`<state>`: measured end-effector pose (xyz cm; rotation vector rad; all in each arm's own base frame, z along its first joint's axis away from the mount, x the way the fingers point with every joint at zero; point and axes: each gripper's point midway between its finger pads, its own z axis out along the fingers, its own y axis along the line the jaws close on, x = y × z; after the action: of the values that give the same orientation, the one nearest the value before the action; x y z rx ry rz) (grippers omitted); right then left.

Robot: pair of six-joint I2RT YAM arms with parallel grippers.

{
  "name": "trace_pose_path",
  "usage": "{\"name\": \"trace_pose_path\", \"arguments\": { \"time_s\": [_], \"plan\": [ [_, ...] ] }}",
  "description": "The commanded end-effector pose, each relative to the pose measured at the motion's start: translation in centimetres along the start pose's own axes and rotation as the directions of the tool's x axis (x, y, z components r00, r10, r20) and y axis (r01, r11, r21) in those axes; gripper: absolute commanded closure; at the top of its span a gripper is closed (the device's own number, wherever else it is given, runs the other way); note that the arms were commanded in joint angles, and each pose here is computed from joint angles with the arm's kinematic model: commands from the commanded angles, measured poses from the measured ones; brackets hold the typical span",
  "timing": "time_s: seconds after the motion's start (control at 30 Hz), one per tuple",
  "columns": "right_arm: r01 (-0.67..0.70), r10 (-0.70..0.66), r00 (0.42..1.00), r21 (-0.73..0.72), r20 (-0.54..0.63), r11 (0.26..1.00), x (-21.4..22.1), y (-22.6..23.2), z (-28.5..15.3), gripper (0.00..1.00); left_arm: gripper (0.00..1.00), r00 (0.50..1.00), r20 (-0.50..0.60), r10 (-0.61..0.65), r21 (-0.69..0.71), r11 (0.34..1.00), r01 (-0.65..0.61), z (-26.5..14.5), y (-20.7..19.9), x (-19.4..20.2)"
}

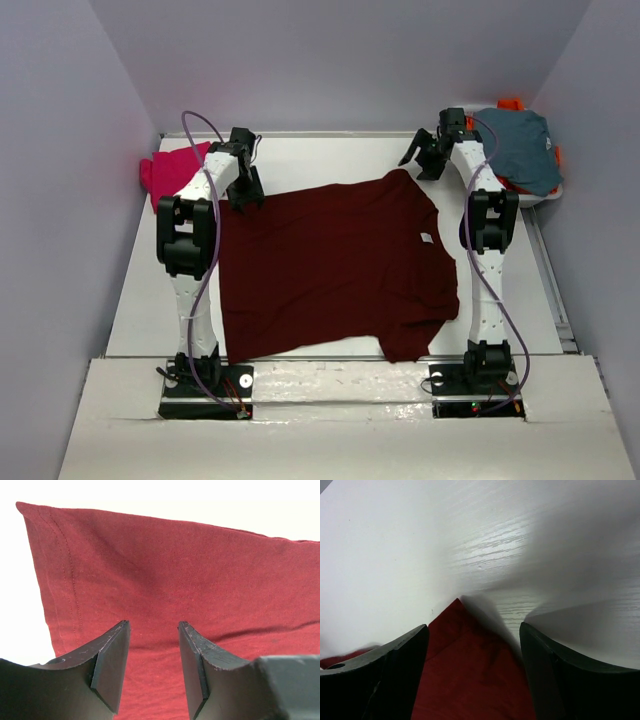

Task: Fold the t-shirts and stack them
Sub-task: Flatten the tshirt out

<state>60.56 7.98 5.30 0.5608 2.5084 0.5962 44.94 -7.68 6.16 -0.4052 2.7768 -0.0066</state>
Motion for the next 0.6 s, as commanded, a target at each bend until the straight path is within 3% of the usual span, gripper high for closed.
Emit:
{"name": "trace_pose_path", "arguments": {
  "time_s": [0.0,0.33,0.57],
  "plan": [
    [0.008,-0.009,1.000,-0.046,-0.010,0.999,0.2,-0.1,1.4,0.24,0.46,1.000,0.016,0.004,-0.008,1.000,-0.004,-0.9,0.3,-0.6],
    [0.040,-0.047,0.996,-0.096,-0.075,0.995,2.9,1.8,2.5,0.38,0.46,1.000,0.009,0.006,-0.007,1.000,-0.006,-0.3,0.3,-0.4],
    [0.046,-0.054,0.996,-0.109,-0.075,0.993,2.8,2.5,1.4,0.74,0.46,1.000,0.006,0.006,-0.004,1.000,-0.006,-0.1,0.3,-0.3]
  ]
}}
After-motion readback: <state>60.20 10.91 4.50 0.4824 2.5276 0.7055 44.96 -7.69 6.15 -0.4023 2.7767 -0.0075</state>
